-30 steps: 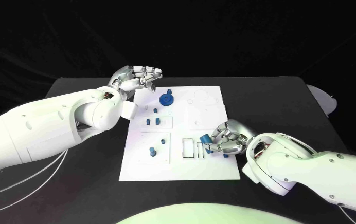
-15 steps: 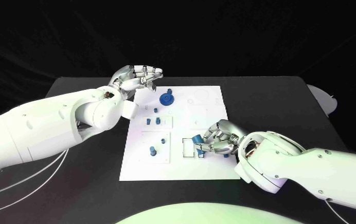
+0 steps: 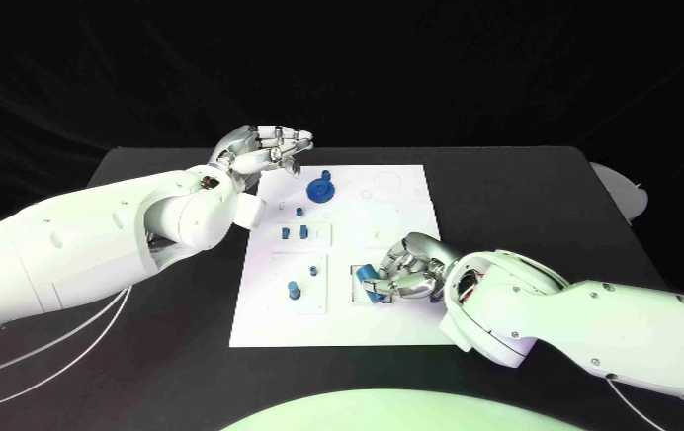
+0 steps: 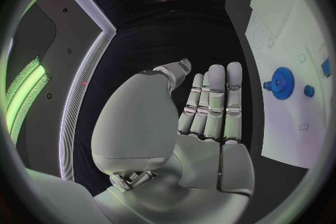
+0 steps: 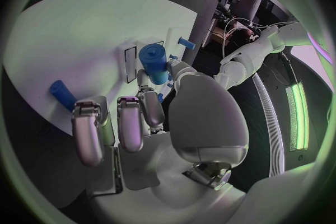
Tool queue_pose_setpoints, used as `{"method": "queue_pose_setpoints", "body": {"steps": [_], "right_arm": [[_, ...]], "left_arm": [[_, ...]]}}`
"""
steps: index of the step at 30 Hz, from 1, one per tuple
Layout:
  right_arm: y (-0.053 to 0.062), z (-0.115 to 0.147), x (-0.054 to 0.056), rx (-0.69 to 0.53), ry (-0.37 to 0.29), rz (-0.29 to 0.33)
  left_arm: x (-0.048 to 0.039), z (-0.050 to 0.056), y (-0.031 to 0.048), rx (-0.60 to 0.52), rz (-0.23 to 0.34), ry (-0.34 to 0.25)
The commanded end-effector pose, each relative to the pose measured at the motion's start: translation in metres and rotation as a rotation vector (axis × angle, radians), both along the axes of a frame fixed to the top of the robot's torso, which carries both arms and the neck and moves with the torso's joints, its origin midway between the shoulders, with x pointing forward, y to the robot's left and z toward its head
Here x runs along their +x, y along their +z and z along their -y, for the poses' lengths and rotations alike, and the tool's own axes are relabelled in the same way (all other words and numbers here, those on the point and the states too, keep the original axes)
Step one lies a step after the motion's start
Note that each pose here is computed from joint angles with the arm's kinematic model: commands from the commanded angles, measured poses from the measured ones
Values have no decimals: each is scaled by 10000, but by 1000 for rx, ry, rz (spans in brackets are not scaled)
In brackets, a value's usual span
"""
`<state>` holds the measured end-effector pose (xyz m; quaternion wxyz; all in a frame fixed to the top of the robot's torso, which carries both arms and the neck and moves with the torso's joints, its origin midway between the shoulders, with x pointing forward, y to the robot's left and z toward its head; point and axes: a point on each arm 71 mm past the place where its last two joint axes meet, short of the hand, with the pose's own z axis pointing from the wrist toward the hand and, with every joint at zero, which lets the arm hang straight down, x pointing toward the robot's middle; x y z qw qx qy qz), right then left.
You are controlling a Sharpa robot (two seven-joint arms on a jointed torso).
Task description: Assemble the parts on the task board
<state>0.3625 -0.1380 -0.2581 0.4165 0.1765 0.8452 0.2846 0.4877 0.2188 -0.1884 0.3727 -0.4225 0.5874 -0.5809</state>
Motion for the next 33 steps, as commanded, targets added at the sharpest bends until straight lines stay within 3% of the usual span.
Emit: {"method": "queue_pose_setpoints", "body": {"steps": [1, 17, 33], "right_arm": [[-28, -29, 2, -9, 30, -14], [-62, -50, 93, -18, 21, 22], [-13, -69, 65, -9, 38, 83]], "left_arm": [[-9, 28, 13, -7, 5, -21], [-13, 18, 14, -5, 3, -20], [-13, 12, 13, -2, 2, -19]]}}
